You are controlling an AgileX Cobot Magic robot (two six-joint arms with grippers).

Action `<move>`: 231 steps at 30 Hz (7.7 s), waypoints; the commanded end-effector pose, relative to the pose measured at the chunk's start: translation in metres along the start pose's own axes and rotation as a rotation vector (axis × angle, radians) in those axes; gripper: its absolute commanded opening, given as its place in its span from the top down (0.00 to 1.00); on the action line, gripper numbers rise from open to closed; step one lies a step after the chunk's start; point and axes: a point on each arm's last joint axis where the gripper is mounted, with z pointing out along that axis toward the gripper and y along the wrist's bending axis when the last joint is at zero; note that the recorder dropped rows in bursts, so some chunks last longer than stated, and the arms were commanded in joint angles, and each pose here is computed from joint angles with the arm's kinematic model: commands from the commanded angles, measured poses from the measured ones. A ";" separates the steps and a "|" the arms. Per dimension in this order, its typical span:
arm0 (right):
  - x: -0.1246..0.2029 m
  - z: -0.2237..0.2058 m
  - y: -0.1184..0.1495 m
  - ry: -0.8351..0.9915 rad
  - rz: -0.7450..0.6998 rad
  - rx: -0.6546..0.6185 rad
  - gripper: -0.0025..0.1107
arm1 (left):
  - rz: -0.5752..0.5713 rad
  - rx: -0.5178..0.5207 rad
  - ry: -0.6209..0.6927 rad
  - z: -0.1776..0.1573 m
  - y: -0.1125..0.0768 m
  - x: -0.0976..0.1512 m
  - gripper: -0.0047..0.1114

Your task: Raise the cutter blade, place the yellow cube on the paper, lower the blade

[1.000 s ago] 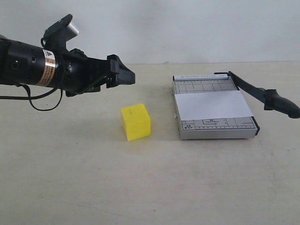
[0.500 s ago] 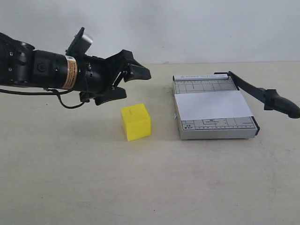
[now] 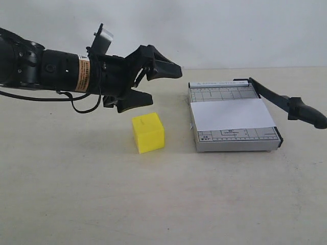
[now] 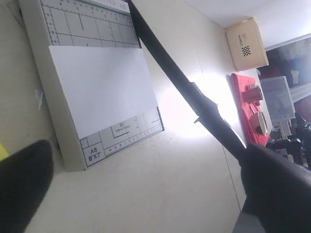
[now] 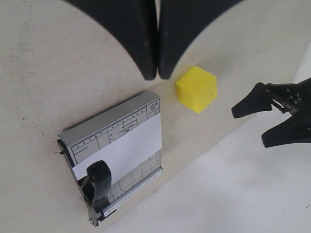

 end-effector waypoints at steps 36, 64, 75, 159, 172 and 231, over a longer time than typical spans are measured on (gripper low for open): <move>0.005 0.000 0.000 0.045 0.076 -0.008 0.98 | 0.759 -0.155 0.195 0.000 0.039 0.012 0.01; 0.008 0.000 0.001 0.079 0.125 -0.016 0.98 | 1.069 -0.228 0.225 0.003 0.051 0.010 0.01; 0.008 0.000 0.002 0.079 0.126 -0.018 0.98 | 1.046 -0.186 0.228 0.003 0.048 0.012 0.01; 0.008 0.000 0.001 0.078 0.086 -0.011 0.98 | 1.212 -0.033 0.063 0.214 0.010 0.055 0.92; 0.008 0.000 0.001 0.078 0.072 -0.012 0.98 | 1.307 0.027 0.107 0.214 0.008 0.061 0.92; 0.007 0.000 0.001 0.073 0.065 -0.012 0.98 | 1.309 -0.180 0.231 0.181 0.027 0.042 0.92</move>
